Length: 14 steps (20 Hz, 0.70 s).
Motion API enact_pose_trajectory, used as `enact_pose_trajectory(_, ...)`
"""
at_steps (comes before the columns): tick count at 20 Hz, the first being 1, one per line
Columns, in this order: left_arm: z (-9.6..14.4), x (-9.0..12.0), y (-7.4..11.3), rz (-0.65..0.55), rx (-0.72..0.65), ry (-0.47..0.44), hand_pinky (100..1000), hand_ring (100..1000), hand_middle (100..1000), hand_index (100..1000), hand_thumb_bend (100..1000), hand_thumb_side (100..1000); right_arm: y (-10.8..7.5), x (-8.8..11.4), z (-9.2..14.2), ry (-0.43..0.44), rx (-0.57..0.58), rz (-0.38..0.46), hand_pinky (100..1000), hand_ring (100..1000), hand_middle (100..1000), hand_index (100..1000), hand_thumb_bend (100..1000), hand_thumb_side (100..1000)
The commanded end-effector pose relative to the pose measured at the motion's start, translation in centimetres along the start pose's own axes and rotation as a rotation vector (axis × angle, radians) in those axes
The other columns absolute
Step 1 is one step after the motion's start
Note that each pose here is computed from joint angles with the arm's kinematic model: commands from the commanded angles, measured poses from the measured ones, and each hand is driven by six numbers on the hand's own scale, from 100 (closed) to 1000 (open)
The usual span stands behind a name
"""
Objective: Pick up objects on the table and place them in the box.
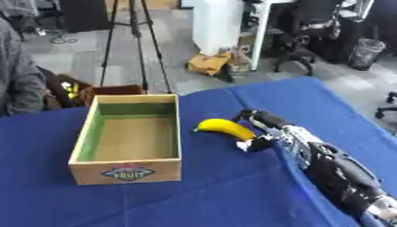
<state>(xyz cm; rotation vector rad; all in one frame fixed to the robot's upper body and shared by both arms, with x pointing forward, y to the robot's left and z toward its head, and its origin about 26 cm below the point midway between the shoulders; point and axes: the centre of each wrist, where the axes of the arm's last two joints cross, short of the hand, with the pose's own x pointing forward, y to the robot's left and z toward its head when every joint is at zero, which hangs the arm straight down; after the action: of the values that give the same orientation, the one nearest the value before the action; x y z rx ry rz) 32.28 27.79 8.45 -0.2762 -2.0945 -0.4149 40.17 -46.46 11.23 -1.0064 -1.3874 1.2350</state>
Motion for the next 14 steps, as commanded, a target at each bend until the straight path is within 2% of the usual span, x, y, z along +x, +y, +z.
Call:
enact_pose_trajectory(1,-0.44,0.59,0.17,-0.014,-0.01,-0.024,723,594,440,616,207,970,-1.61,-0.18,-0.19,-0.004,-0.023,0.024,793,990,823,863,227,491)
enact_pose_trajectory(5,-0.44,0.59,0.17,-0.014,-0.01,-0.024,723,594,440,616,207,970,-1.61,-0.18,-0.2,-0.004,-0.023,0.024,791,986,817,861,224,491)
enact_pose_trajectory(6,-0.42,0.59,0.17,-0.014,-0.01,-0.023,723,595,439,616,207,971,-1.57,-0.14,-0.23,-0.006,-0.022,0.023,748,884,692,757,126,466)
enact_pose_trajectory(11,-0.39,0.58,0.2,-0.017,-0.008,-0.022,723,595,439,616,207,971,-1.48,-0.02,-0.29,-0.01,-0.021,0.018,748,884,692,757,126,466)
enact_pose_trajectory(12,-0.38,0.57,0.2,-0.017,-0.007,-0.022,723,596,439,616,207,971,-1.49,-0.04,-0.28,-0.009,-0.023,0.016,730,830,618,662,100,441)
enact_pose_trajectory(14,-0.36,0.57,0.22,-0.017,-0.007,-0.021,723,596,439,616,207,972,-1.49,-0.07,-0.28,0.004,-0.039,0.002,724,816,601,642,100,454)
